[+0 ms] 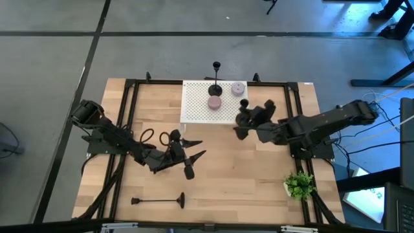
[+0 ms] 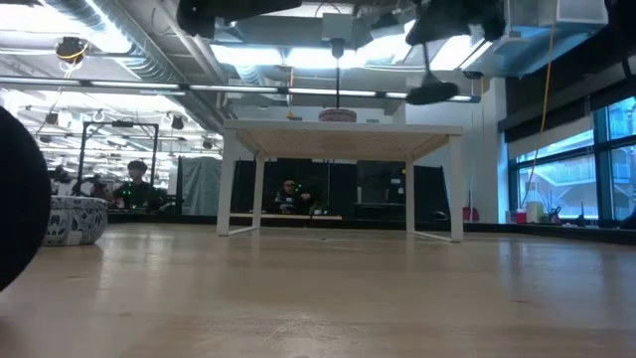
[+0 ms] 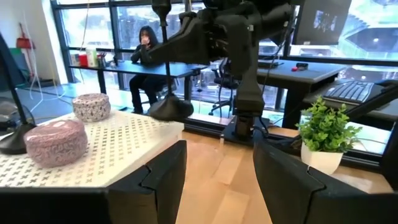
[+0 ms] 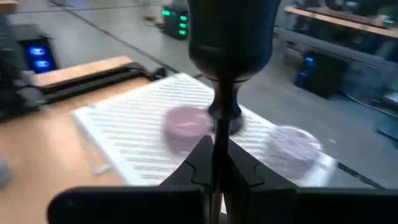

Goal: Pick & Place candle stick holders
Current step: Put the top black candle holder on the shelf

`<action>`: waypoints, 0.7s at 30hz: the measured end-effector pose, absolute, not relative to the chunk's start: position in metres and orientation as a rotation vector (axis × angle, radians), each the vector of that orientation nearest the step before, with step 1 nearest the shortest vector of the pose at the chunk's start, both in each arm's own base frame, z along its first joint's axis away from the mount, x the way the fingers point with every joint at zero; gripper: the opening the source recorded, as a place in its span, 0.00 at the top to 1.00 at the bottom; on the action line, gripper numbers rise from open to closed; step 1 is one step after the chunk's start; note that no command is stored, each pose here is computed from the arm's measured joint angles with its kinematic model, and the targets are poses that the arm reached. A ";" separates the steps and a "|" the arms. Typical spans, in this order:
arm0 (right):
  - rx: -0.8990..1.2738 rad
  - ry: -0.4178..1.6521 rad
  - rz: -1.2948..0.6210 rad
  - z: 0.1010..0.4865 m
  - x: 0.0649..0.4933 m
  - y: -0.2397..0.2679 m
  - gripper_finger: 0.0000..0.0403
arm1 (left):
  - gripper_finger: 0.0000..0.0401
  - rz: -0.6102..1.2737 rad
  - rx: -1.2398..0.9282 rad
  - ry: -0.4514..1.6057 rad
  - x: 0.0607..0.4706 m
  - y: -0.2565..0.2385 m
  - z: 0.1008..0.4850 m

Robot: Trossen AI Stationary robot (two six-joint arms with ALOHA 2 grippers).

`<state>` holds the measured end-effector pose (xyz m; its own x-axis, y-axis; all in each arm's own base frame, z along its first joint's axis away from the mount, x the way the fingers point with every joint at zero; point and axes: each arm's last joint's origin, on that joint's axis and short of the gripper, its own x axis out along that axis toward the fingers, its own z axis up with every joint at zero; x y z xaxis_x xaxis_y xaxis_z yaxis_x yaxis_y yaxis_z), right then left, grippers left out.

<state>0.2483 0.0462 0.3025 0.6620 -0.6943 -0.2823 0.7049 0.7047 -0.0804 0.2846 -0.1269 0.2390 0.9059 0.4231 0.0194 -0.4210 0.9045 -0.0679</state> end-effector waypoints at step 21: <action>-0.086 0.188 -0.509 0.294 0.234 -0.005 0.97 | 0.55 0.456 -0.080 0.016 0.284 -0.127 0.231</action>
<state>0.2343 -0.0047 0.2939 0.8565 -0.4914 -0.1577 0.4755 0.8702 -0.1288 0.2841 -0.1266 0.2311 0.8976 0.4395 -0.0332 -0.4407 0.8946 -0.0740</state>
